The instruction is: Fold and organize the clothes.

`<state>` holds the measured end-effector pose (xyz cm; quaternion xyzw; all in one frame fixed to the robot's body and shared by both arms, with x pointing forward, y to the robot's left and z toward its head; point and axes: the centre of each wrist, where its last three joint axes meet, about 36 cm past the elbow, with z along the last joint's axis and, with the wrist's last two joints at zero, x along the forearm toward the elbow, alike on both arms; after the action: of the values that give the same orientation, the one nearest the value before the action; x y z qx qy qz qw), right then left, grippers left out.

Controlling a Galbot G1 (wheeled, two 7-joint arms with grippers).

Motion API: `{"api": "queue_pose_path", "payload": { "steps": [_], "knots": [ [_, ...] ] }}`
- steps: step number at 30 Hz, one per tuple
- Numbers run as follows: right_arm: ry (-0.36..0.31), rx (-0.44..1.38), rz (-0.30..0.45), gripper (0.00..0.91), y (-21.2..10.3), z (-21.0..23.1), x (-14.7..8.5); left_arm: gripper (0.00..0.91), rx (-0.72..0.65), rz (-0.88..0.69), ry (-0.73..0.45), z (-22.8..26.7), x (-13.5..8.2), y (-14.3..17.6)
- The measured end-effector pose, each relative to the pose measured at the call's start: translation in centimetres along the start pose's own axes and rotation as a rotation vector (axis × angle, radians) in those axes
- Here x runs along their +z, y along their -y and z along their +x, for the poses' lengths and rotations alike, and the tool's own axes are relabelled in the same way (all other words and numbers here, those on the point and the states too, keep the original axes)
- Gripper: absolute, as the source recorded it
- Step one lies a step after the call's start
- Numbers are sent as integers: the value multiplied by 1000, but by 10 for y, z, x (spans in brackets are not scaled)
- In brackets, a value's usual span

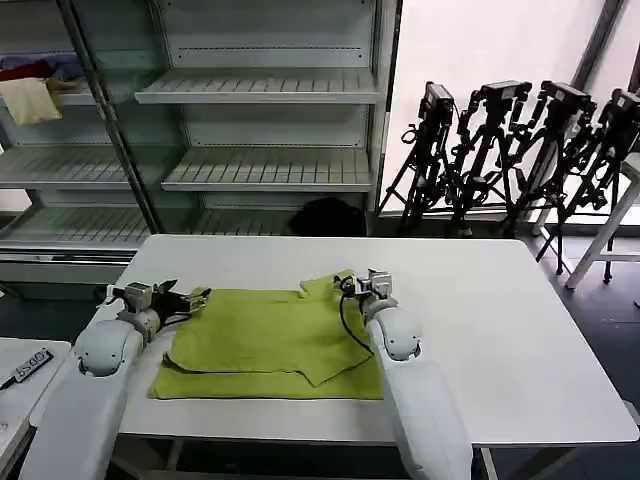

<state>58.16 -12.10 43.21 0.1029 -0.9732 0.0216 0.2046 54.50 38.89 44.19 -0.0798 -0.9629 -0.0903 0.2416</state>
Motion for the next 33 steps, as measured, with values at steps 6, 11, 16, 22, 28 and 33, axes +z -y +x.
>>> {"api": "queue_pose_path", "payload": {
  "steps": [6,11,16,22,28,33],
  "knots": [
    [-12,6,13,907,0,-4,1,907,3,5,-19,-4,3,-6],
    [-20,7,26,776,-1,-7,3,756,6,12,-30,-7,6,-6],
    [-28,9,40,181,-1,-8,6,232,13,20,-33,-9,9,-5],
    [-32,3,49,0,-4,-6,11,10,24,28,-35,-9,11,-5],
    [-29,-2,58,0,-6,-3,12,10,35,29,-37,-9,13,-5],
    [-26,-9,61,0,-7,-1,12,10,45,31,-38,-9,14,-3]
  ]
}}
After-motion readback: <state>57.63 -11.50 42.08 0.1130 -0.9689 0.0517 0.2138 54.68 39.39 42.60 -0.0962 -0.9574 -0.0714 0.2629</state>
